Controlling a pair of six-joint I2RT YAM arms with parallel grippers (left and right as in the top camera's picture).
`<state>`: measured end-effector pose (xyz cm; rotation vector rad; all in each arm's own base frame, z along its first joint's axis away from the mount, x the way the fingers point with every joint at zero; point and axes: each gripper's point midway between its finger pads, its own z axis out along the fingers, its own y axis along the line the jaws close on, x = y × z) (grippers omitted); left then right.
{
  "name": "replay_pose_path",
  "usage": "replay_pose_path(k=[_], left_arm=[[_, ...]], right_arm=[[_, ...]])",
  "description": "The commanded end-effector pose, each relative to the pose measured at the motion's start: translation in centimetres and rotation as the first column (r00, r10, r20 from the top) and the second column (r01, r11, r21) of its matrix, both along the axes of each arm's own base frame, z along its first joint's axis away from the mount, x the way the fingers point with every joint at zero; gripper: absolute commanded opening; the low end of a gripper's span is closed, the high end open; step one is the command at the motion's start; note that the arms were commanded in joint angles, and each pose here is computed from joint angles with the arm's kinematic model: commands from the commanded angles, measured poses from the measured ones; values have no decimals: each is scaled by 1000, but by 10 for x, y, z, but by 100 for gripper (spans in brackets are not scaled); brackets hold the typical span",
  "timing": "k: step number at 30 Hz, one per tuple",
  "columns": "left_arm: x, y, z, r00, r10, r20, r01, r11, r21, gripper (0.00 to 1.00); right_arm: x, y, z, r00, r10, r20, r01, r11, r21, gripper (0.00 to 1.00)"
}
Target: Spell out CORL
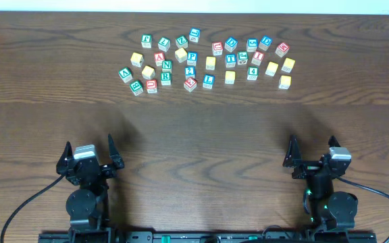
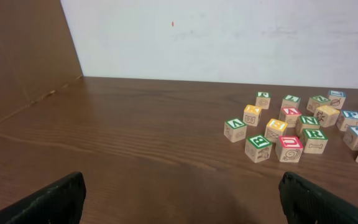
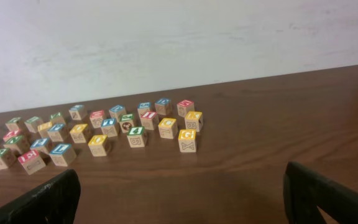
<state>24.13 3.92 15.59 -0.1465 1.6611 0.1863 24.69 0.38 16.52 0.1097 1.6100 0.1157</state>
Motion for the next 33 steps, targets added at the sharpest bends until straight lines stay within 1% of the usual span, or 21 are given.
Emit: replay_pose_path(k=[1, 6, 9, 12, 16, 19, 24, 27, 28, 33], left_arm=[[-1, 1, -17, 998, 5, -57, -5, 1000, 4, 98], [0, -1, -11, 998, -9, -65, 9, 1000, 2, 98], [2, -7, -10, 995, -46, -87, 46, 999, -6, 98], [5, -9, -7, 991, -56, -119, 55, 998, -12, 98], [12, -13, 9, 985, -84, -149, 82, 996, -21, 98], [21, -19, 24, 978, -119, -170, 115, 993, -34, 98], [39, -31, 51, 952, -196, -235, 184, 980, -71, 98], [51, -36, 64, 929, -225, -294, 205, 974, -98, 98], [56, -37, 68, 917, -235, -322, 211, 971, -110, 98], [76, -45, 90, 861, -284, -422, 235, 958, -166, 98]], right_arm=[[0, -3, 1, 1000, -12, 8, 12, 1000, -11, 99], [0, 8, 2, 999, 50, 8, -50, 999, -9, 99], [-1, 9, 6, 998, 57, 13, -57, 998, -9, 99], [-1, 9, 13, 998, 57, 13, -57, 998, -10, 99], [1, 11, 19, 998, 66, -16, -66, 998, -7, 99], [4, 19, 34, 993, 113, -36, -114, 994, -3, 99], [18, 19, 64, 988, 113, -102, -116, 993, -16, 99], [30, 21, 86, 979, 119, -167, -122, 993, -8, 99], [36, 23, 100, 974, 134, -183, -137, 991, -3, 99], [60, 25, 134, 953, 138, -270, -141, 990, 8, 99]])
